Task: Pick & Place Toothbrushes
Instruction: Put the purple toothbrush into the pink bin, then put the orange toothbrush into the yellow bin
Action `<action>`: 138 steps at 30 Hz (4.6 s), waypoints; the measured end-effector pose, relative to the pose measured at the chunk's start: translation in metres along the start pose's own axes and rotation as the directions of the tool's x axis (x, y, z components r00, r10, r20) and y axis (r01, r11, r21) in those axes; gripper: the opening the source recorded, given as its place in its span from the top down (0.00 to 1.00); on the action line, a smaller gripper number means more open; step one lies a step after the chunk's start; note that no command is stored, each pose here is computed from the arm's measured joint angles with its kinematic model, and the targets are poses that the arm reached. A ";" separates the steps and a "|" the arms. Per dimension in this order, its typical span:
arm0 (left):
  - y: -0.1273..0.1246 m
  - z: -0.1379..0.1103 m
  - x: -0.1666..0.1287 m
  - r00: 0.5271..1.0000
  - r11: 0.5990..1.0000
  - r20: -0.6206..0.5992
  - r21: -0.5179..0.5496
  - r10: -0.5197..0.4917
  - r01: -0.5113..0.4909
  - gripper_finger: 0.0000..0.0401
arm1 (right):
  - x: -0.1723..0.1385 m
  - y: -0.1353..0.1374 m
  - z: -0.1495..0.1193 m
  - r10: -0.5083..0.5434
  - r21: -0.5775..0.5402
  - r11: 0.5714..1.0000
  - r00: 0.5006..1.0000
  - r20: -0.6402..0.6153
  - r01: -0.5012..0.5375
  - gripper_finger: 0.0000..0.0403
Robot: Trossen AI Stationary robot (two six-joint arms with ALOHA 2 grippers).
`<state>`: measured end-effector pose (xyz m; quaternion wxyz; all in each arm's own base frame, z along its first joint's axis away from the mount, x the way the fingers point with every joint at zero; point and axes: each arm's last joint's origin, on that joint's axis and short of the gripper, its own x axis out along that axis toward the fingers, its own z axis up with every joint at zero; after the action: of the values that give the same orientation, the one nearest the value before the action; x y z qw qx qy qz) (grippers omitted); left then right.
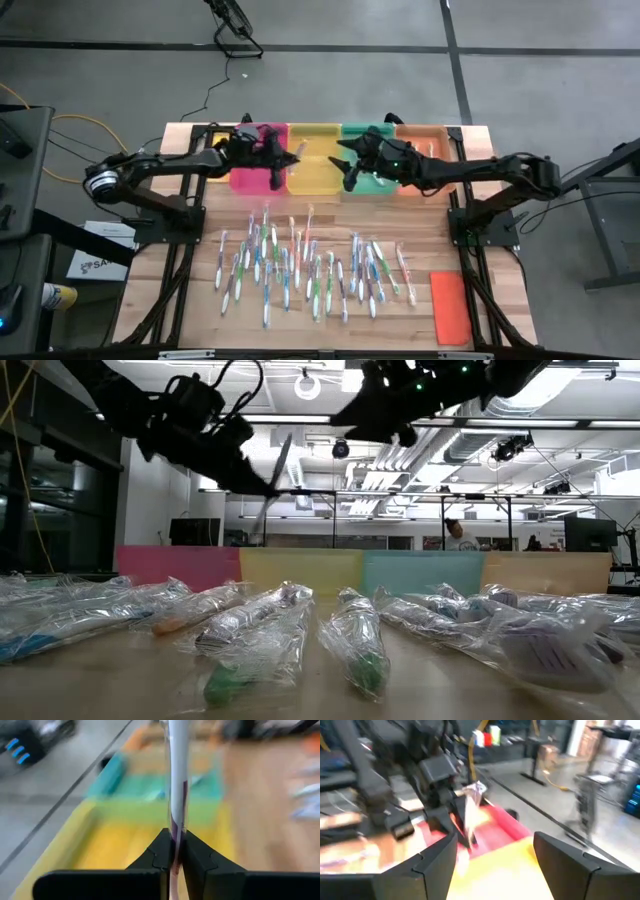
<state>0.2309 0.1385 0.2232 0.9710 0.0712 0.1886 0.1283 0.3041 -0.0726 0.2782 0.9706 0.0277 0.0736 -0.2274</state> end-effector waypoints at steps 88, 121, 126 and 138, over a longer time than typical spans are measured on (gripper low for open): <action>-0.058 -0.015 -0.066 0.902 0.784 -0.347 0.621 0.255 0.017 0.57 | -0.188 0.127 -0.122 -0.051 0.180 0.675 0.288 -0.956 0.716 0.35; -0.062 -0.026 -0.072 0.918 0.800 -0.318 0.599 0.236 0.002 0.57 | -0.149 0.137 -0.159 -0.139 0.102 0.713 0.283 -0.949 0.693 0.44; -0.062 -0.026 -0.072 0.918 0.803 -0.318 0.596 0.236 0.001 0.57 | -0.142 0.135 -0.168 -0.175 0.064 0.694 0.254 -0.951 0.717 0.48; -0.062 -0.026 -0.072 0.919 0.812 -0.318 0.584 0.233 -0.004 0.57 | -0.137 0.135 -0.169 -0.161 0.070 0.690 0.247 -0.956 0.721 0.80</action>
<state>0.1704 0.0616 0.2125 0.8400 0.3452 0.3951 0.1381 0.2207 0.1231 0.1357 0.6095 0.3737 0.5258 -0.4608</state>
